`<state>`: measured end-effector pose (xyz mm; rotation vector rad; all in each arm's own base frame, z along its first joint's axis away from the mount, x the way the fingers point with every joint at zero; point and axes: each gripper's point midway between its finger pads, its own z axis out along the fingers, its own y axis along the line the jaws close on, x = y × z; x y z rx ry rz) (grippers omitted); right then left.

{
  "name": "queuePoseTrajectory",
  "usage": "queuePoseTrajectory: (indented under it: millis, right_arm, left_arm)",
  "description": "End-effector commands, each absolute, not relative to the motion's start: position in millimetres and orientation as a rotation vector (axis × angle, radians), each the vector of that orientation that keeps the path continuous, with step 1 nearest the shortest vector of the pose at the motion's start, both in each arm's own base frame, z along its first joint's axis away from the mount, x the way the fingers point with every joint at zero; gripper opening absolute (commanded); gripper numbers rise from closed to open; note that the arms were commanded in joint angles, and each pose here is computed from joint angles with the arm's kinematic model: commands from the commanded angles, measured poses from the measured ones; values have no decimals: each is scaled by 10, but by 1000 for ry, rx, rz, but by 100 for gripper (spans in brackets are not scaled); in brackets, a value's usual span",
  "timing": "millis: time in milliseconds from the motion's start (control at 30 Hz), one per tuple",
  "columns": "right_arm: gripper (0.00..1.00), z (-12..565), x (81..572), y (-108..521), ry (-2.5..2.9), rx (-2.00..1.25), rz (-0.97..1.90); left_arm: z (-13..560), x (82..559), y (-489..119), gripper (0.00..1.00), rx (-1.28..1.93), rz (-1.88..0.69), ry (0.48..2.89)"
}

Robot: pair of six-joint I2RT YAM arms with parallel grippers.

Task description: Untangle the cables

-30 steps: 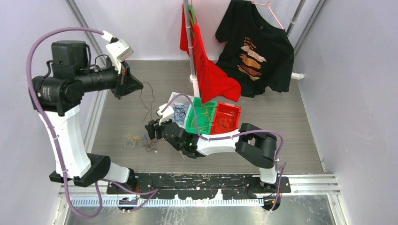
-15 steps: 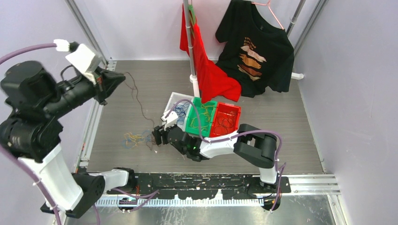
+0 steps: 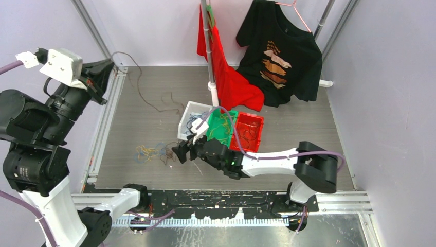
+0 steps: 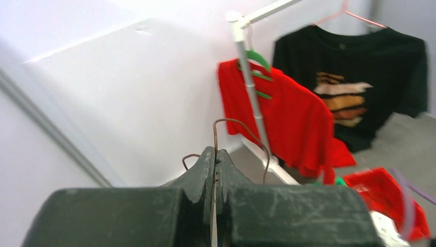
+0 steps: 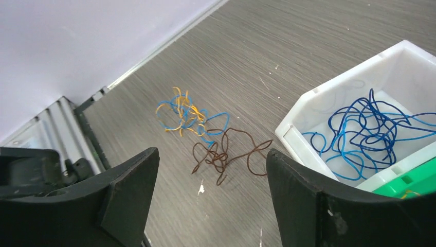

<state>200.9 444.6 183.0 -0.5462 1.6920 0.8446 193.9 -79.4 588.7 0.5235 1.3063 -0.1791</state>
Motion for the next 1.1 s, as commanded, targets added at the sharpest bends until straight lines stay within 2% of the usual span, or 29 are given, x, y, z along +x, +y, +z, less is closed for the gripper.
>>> queuePoseTrajectory:
  millis: [0, 167, 567, 767, 867, 933, 967, 1067]
  right_arm:
    - [81, 1977, 1857, 4301, 1651, -584, 916]
    - [81, 2119, 1791, 4176, 1622, -563, 957]
    - [87, 3622, 1528, 4306, 1337, -744, 1077]
    - [86, 4052, 1502, 4405, 1241, -789, 1082]
    - [79, 4079, 1571, 4466, 1241, -800, 1054]
    - [63, 4073, 1686, 4483, 1256, -786, 1010]
    - [59, 4065, 1747, 4477, 1259, -776, 985]
    - [59, 4037, 1872, 4452, 1251, -776, 891]
  left_arm:
    - [6677, 1777, -398, 0, 289, -19, 1022]
    - [6627, 1773, -611, 0, 393, -106, 1074]
    - [5996, 1861, -925, 0, 560, -248, 1241]
    - [5759, 1880, -992, 0, 565, -314, 1317]
    - [5644, 1887, -1062, 0, 572, -372, 1350]
    - [5603, 1875, -1117, 0, 580, -416, 1362]
    - [5584, 1871, -1141, 0, 586, -433, 1368]
    - [5541, 1848, -1215, 0, 609, -486, 1382]
